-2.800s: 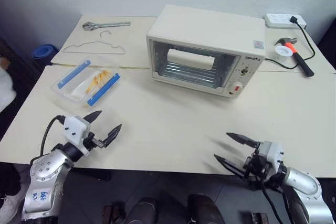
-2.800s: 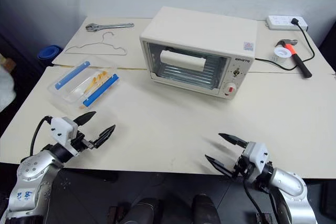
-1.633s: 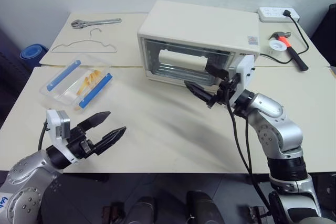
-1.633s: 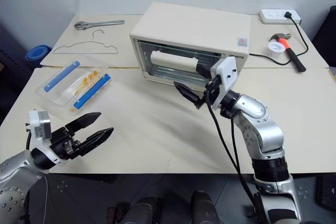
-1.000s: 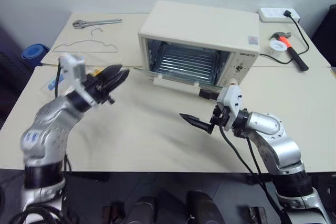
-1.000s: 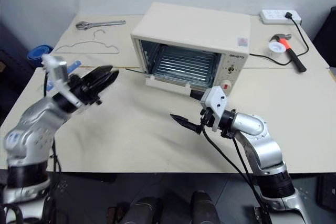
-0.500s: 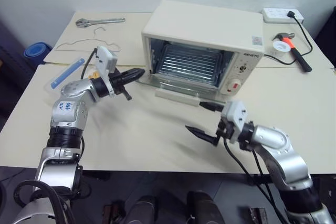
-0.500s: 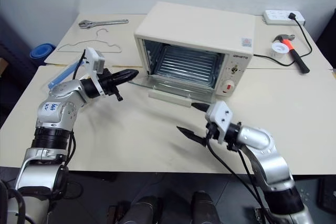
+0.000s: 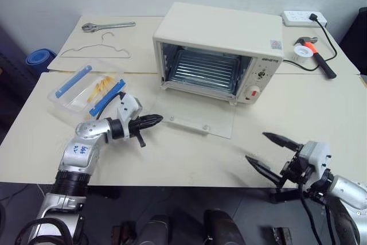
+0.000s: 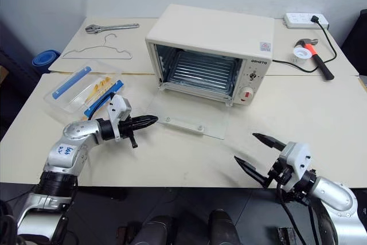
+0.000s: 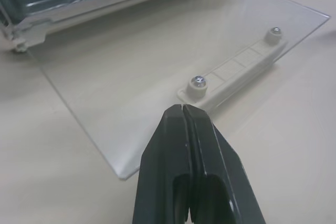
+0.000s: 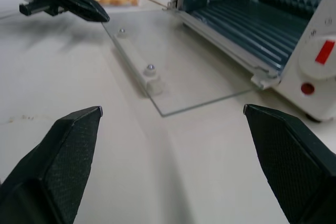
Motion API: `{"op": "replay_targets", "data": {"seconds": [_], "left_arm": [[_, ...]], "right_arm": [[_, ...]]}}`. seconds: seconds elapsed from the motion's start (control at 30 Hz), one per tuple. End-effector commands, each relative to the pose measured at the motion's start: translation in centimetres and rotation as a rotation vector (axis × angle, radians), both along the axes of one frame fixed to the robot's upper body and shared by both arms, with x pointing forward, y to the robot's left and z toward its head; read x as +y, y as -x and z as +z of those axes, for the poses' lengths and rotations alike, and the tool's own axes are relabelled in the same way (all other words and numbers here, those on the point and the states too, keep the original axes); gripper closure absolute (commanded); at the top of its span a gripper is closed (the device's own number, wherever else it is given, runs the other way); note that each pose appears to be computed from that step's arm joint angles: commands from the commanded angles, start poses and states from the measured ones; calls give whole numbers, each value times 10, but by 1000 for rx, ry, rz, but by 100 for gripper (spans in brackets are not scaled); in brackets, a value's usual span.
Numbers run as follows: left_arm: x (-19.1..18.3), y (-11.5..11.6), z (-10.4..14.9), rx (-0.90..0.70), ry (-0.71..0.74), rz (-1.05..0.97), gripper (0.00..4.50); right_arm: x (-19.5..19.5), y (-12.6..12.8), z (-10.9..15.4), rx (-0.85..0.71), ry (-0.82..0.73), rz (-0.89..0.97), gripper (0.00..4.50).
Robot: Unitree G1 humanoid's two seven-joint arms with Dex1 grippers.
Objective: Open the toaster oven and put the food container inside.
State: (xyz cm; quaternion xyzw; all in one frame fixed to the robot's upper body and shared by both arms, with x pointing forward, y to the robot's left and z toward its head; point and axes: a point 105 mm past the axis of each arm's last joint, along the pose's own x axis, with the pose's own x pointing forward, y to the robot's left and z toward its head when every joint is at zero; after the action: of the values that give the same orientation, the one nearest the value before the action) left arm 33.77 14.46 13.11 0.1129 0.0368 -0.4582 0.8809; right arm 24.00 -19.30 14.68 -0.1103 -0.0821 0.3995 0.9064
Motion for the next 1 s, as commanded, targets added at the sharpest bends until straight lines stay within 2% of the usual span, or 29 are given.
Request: {"op": "replay_targets", "data": {"seconds": [0.03,0.1,0.2,0.33,0.4,0.47,0.57,0.63,0.8,0.9,1.0], "left_arm": [[19,31,26,-106,136,33,393],[45,55,33,-109,211,121,336],[95,82,29,-105,258,385,248],[153,122,29,-127,394,712,124],[182,148,18,-117,447,913,64],[195,161,11,-97,463,1036,1],[202,158,9,-64,471,1125,1],[198,145,14,-15,515,1112,1],[202,94,36,99,562,1165,1],[213,77,24,270,538,1264,1],[217,64,28,304,534,1282,1]], "right_arm": [[16,-5,23,-102,-89,90,0],[28,-10,28,-159,-96,119,0],[43,-12,35,-227,-125,179,0],[65,-13,39,-252,-187,281,0],[77,-11,42,-289,-177,360,0],[83,-10,43,-317,-158,414,0],[89,-12,45,-337,-142,463,0],[91,-14,45,-344,-129,484,0],[92,-19,43,-349,-101,500,0],[92,-21,43,-385,-70,500,0],[93,-25,45,-400,-67,488,0]]}}
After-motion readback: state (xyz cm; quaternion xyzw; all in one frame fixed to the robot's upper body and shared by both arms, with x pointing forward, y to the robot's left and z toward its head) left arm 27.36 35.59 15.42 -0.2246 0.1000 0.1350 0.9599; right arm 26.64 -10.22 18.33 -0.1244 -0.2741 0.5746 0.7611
